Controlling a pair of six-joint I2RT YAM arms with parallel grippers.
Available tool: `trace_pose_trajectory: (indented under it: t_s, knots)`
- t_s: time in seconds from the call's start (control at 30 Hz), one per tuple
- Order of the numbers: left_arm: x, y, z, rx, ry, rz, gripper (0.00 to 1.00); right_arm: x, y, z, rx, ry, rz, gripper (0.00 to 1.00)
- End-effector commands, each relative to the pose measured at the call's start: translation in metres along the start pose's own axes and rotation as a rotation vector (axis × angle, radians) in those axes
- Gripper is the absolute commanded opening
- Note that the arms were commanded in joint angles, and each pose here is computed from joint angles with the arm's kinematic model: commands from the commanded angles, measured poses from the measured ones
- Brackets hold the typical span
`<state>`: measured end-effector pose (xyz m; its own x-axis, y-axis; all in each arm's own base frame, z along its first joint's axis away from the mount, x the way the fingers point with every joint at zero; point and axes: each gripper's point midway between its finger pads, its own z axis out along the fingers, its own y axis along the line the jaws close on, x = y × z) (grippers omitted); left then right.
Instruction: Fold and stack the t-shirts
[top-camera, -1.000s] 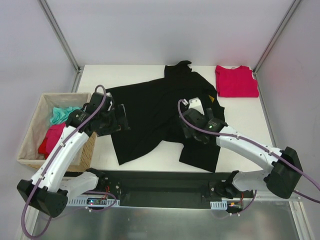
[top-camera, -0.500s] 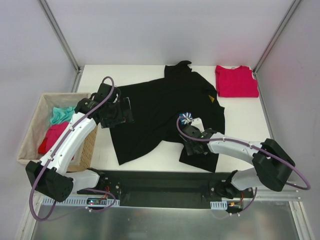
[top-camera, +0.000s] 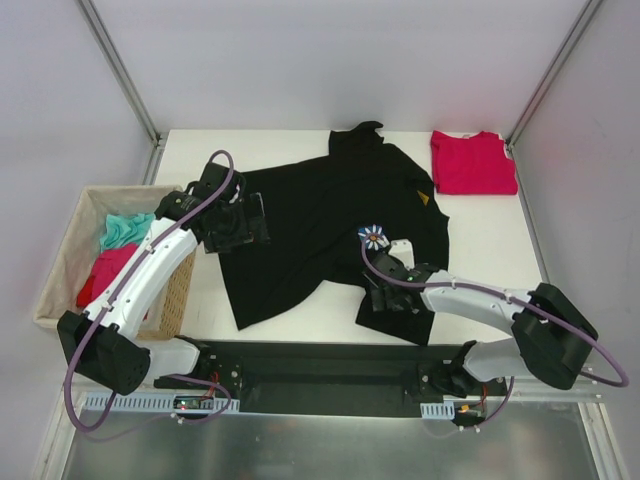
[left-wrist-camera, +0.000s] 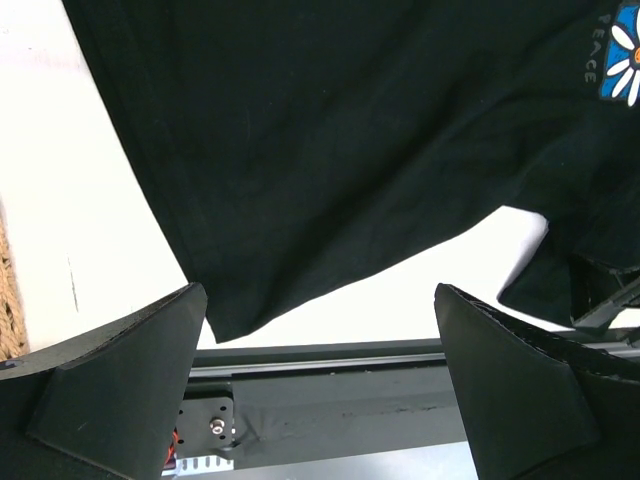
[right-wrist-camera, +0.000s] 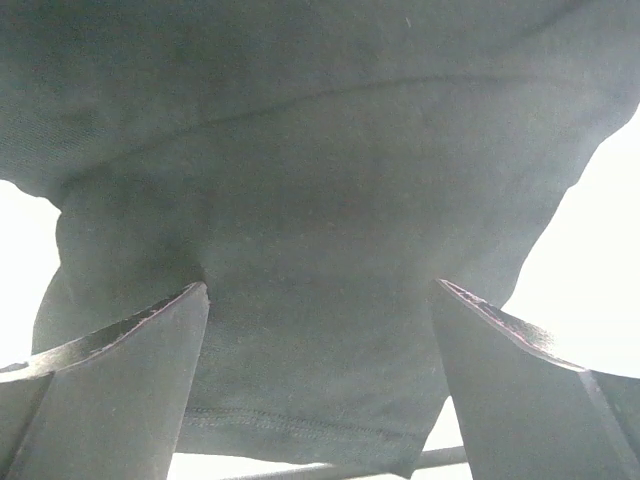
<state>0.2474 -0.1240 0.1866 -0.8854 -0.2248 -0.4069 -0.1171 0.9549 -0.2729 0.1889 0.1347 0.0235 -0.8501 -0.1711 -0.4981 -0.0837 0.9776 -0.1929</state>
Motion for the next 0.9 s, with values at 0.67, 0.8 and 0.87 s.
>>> trace_pose_trajectory:
  t_s: [0.67,0.8,0.87]
  knots:
    - [-0.006,-0.017,0.007,0.057,0.012,0.006,0.99,-0.040,-0.057,-0.073,0.056,-0.186,0.156,0.97]
    - [-0.003,-0.018,0.006,0.070,0.011,0.002,0.99,-0.080,-0.037,-0.057,-0.036,-0.258,0.204,0.97]
    - [-0.001,-0.016,0.006,0.066,0.009,0.003,0.99,-0.093,-0.044,-0.046,-0.082,-0.256,0.280,0.97]
